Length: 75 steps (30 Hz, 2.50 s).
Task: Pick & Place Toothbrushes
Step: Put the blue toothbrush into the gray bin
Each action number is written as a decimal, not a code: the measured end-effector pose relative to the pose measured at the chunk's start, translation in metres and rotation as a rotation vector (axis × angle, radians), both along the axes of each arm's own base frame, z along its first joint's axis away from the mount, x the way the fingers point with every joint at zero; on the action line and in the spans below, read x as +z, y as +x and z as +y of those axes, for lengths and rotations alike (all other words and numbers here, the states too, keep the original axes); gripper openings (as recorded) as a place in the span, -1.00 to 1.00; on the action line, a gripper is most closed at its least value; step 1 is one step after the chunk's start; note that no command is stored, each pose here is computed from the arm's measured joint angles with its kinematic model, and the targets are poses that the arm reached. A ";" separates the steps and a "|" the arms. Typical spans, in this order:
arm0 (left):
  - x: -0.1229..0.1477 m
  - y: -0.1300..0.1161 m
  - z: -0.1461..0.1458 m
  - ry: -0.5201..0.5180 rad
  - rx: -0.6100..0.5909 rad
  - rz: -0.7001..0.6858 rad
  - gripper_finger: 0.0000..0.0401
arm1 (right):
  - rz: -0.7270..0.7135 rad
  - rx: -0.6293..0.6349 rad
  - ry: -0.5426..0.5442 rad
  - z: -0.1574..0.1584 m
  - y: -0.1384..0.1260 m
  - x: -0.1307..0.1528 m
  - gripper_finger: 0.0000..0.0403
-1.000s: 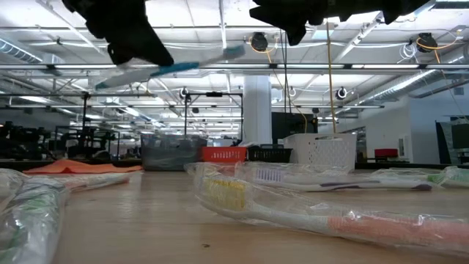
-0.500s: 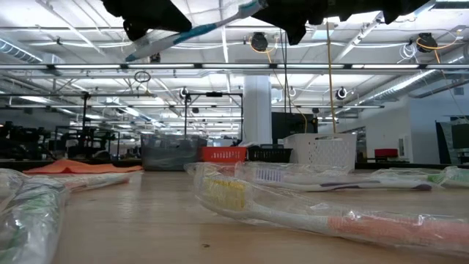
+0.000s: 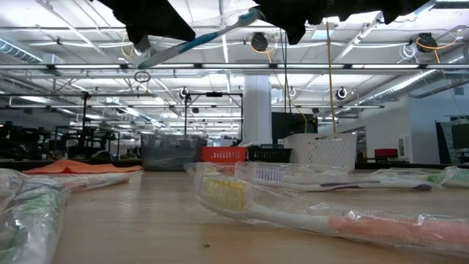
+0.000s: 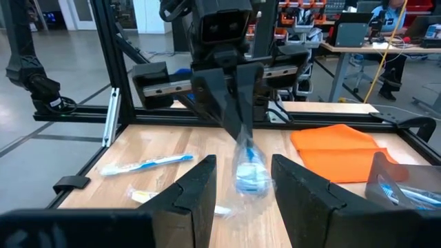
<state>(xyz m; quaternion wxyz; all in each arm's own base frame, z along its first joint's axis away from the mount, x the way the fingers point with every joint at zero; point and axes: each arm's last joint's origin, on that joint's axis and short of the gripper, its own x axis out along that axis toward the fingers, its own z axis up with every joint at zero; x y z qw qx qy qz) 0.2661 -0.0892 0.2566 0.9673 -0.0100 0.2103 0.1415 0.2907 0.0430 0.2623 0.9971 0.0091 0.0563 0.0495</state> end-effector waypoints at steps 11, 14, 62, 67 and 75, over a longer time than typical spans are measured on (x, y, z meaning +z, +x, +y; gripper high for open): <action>0.002 0.001 0.001 0.010 -0.003 -0.016 -1.00 | -0.037 0.003 -0.034 0.000 0.000 0.003 -0.34; 0.003 0.002 0.001 0.013 0.006 -0.024 -1.00 | -0.025 0.004 -0.041 0.000 0.000 0.002 -0.34; 0.023 0.016 0.018 0.185 -0.050 -0.168 -0.89 | -0.181 -0.071 -0.097 -0.003 0.017 -0.002 -0.96; 0.022 0.016 0.026 0.280 0.066 -0.131 -0.69 | -0.092 -0.144 -0.087 -0.006 0.010 -0.002 -0.96; 0.017 0.017 0.040 0.234 0.094 -0.092 -0.41 | 0.025 -0.318 -0.033 -0.016 -0.006 0.004 -0.96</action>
